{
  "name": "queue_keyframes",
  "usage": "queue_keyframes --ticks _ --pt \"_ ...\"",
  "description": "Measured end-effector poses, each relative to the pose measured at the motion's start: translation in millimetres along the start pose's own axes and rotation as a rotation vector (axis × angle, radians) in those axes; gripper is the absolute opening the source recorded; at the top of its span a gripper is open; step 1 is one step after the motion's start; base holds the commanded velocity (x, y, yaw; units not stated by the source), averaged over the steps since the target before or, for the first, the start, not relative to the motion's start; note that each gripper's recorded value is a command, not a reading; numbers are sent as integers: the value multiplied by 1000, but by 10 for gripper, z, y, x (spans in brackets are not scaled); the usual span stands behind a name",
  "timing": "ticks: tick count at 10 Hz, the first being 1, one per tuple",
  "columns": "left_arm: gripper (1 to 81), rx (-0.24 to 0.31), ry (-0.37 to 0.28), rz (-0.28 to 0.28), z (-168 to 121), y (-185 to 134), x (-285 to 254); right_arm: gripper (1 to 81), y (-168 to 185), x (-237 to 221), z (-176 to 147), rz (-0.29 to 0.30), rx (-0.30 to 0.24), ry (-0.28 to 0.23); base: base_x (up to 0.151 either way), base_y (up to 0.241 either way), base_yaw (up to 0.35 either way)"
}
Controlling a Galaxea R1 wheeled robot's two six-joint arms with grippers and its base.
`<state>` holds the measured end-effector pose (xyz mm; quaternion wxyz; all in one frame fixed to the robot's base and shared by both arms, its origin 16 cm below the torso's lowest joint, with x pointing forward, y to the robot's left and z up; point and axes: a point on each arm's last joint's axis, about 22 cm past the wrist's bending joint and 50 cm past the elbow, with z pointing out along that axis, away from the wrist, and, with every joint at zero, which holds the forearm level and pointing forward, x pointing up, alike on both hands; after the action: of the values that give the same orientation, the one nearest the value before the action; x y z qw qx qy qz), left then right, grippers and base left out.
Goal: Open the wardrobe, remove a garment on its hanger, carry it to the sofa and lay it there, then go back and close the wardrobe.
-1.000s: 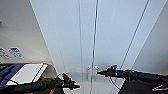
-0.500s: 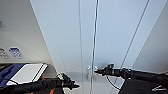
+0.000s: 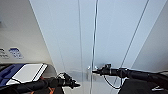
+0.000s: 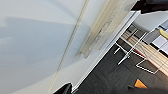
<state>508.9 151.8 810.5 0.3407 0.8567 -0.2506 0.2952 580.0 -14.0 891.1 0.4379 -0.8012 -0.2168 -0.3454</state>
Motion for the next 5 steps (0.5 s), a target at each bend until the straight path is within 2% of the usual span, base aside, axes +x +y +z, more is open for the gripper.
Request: queue_keyframes --ticks 5 --pt "811 13 15 15 371 -40 281 811 -18 -24 24 -1 2 -11 0 0 0"
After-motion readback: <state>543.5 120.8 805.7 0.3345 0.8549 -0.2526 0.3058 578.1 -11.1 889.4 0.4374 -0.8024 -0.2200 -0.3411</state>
